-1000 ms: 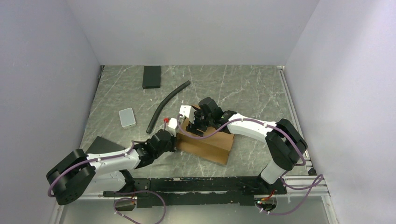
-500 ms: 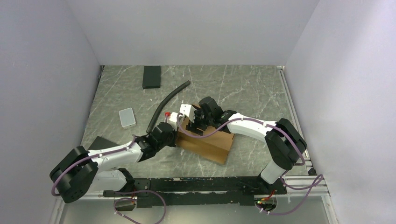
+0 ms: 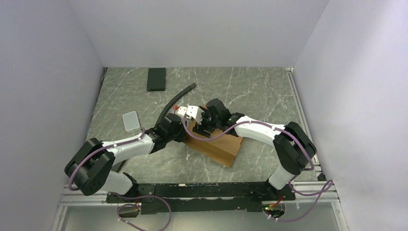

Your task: Fold the paper box

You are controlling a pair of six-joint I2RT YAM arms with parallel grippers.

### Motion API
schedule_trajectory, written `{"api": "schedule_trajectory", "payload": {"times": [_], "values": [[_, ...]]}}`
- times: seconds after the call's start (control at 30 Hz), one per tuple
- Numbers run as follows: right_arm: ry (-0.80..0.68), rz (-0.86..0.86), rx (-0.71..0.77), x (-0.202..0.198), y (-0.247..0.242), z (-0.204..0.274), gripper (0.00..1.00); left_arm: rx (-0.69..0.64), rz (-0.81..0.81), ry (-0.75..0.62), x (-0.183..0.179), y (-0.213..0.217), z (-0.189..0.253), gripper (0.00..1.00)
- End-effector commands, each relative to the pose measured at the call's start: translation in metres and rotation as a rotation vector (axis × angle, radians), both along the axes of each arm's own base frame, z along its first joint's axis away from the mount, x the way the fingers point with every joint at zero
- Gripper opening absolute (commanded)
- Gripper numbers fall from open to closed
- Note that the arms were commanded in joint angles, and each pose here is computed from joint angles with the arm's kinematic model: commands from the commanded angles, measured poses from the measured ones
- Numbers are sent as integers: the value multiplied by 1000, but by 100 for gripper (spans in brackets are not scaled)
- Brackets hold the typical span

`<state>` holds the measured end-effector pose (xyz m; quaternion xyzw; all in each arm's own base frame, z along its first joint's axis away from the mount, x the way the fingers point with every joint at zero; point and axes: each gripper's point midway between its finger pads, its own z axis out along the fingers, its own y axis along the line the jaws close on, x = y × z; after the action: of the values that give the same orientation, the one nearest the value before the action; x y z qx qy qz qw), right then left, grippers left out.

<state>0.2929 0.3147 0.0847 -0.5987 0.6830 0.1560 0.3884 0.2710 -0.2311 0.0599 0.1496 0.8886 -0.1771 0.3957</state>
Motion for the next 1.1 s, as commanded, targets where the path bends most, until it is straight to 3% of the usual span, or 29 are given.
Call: {"api": "schedule_trajectory", "payload": {"times": [0.0,0.13,0.33,0.53,0.7,0.9,1.07], "values": [[65,13,-77,-14,-9,-23,72,-84,7,1,19,-16,18,0],[57,5,-74,-13,-9,-20,73,-100,34,15,24,-15,25,3],[45,-14,-47,-7,-12,-6,78,-158,71,9,19,-8,51,22],[22,-12,-8,-6,-13,15,86,-195,106,2,-1,9,70,40],[20,-2,22,-7,-13,28,91,-220,132,35,-24,24,68,46],[39,27,93,-9,-25,58,91,-334,204,199,-64,32,43,40],[51,-113,193,19,-62,76,86,-413,302,420,-91,28,13,5]]}}
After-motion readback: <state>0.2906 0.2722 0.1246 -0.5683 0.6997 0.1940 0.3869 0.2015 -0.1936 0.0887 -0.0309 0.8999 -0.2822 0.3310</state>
